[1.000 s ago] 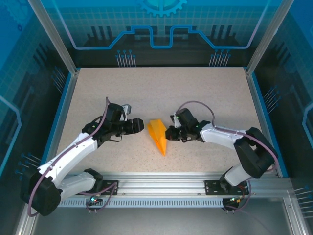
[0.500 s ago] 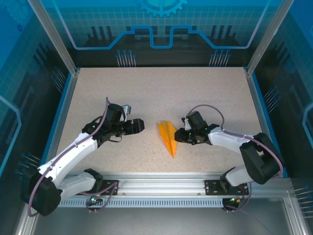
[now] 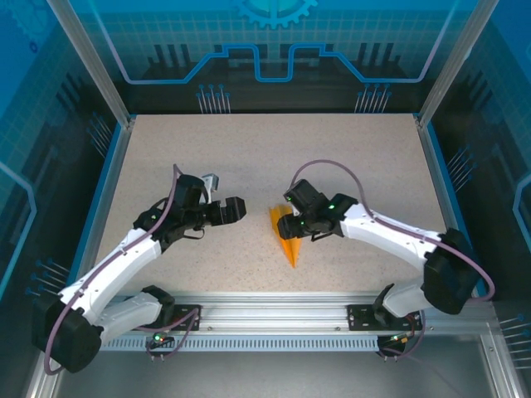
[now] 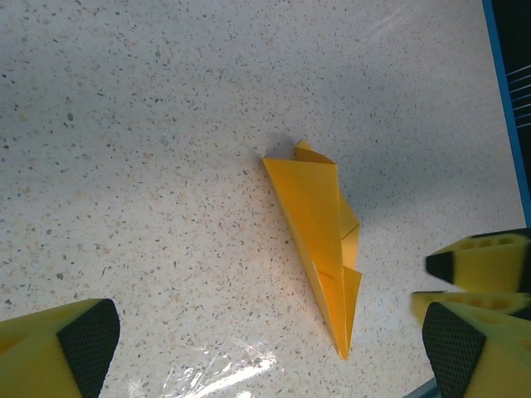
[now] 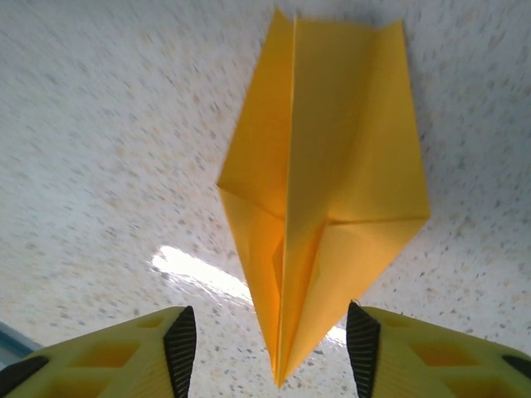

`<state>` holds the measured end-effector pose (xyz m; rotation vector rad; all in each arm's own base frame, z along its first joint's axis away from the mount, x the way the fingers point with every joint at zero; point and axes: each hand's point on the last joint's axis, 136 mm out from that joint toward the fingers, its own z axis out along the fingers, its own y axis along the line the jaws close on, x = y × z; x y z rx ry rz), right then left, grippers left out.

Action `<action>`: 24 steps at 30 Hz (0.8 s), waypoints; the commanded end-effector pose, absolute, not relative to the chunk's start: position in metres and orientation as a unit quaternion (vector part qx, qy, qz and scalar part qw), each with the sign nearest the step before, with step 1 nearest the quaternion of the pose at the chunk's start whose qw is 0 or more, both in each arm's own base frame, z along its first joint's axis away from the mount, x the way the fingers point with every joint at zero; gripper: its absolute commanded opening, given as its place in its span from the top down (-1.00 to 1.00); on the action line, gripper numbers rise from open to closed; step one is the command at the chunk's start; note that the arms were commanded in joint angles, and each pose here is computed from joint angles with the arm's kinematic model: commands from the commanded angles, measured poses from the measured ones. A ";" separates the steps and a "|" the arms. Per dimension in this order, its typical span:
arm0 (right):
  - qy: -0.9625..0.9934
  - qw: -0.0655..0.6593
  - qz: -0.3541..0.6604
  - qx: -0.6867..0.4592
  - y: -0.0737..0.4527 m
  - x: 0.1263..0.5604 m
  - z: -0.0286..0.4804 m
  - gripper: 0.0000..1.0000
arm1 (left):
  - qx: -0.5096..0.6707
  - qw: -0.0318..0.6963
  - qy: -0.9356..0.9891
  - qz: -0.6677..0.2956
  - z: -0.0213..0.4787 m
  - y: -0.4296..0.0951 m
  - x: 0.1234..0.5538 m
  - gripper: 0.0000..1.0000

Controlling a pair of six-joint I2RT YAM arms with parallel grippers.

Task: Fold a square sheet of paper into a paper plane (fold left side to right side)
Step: Pick up the paper plane at the center of the table.

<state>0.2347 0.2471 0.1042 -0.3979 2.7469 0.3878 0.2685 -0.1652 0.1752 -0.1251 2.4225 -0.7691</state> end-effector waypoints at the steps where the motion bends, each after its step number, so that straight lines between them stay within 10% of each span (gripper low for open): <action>1: 0.978 0.122 0.087 -0.147 0.240 0.224 0.079 -0.10 | -0.046 0.306 0.910 -0.276 0.177 -0.157 0.268 -0.98; 24: 0.981 0.077 0.080 -0.160 0.260 0.224 0.034 0.21 | -0.048 0.309 0.912 -0.265 0.175 -0.150 0.263 -0.97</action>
